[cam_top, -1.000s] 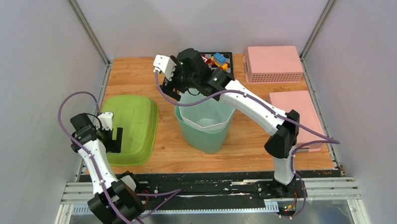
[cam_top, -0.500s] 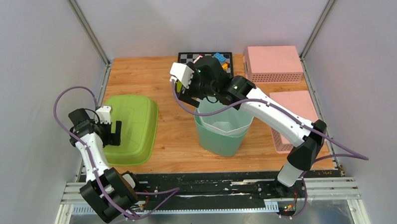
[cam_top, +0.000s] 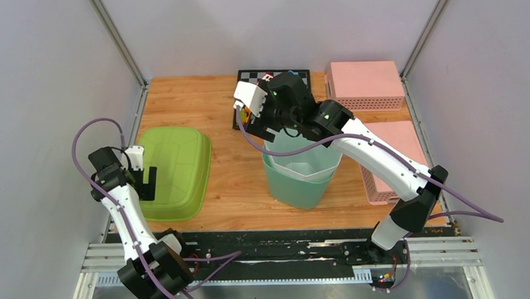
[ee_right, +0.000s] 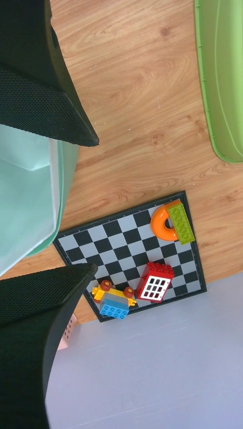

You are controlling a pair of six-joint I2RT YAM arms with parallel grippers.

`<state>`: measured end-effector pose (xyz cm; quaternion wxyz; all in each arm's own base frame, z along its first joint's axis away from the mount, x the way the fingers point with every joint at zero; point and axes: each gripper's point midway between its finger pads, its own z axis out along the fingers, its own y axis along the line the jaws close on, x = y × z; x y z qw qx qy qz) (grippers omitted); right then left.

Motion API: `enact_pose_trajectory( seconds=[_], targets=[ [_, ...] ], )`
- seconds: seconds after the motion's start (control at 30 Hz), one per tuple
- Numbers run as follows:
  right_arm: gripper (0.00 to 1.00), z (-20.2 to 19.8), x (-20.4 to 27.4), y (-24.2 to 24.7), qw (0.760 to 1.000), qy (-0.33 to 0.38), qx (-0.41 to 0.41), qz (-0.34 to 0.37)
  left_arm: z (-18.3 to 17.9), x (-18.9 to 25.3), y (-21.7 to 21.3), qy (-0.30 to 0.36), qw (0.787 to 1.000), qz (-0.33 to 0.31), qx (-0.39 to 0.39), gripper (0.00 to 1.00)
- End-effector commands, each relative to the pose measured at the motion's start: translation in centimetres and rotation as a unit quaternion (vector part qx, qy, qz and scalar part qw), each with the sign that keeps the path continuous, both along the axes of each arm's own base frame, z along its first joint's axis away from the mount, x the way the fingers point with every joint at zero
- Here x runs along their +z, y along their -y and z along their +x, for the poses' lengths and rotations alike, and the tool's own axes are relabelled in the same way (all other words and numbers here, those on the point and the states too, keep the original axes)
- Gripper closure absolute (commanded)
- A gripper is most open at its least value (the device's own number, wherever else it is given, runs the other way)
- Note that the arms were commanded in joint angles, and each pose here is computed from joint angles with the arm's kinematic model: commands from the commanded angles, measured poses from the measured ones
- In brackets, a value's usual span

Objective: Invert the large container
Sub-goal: Move the multiple containers to the center of the board, then move the container to the center of the board.

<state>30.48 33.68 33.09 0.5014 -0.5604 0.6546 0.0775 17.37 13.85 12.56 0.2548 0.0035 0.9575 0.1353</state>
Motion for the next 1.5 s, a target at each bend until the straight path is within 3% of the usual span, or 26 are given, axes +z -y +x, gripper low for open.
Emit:
enact_pose_trajectory(
  seconds=[0.0, 0.23, 0.73, 1.03, 1.23, 1.47],
  targets=[
    [0.13, -0.1, 2.4, 0.7, 1.0, 0.007, -0.008, 0.018, -2.3, -2.0, 0.2, -0.06, 0.998, -0.026, 0.015, 0.0],
    [0.13, -0.8, 3.4, 0.4, 0.999, 0.007, 0.003, 0.035, -1.5, -3.6, 1.6, -0.061, 0.993, -0.106, -0.001, 0.0],
    [0.13, -3.2, 6.8, -2.4, 0.997, 0.032, 0.042, 0.059, 1.1, -6.6, -0.2, -0.048, 0.99, -0.129, 0.023, 0.0],
    [0.13, -4.2, 5.7, -4.3, 0.997, 0.009, 0.065, 0.041, 4.2, -7.3, -0.5, -0.019, 0.986, -0.166, 0.015, 0.0],
    [0.13, -4.1, 5.6, -4.5, 0.997, 0.008, 0.064, 0.036, 6.3, -7.7, 0.9, -0.008, 0.98, -0.2, -0.005, 0.0],
    [0.12, -3.8, 4.8, -4.7, 0.998, 0.007, 0.062, 0.025, 9.6, -6.5, 2.9, 0.013, 0.981, -0.193, -0.026, 0.0]
  ],
)
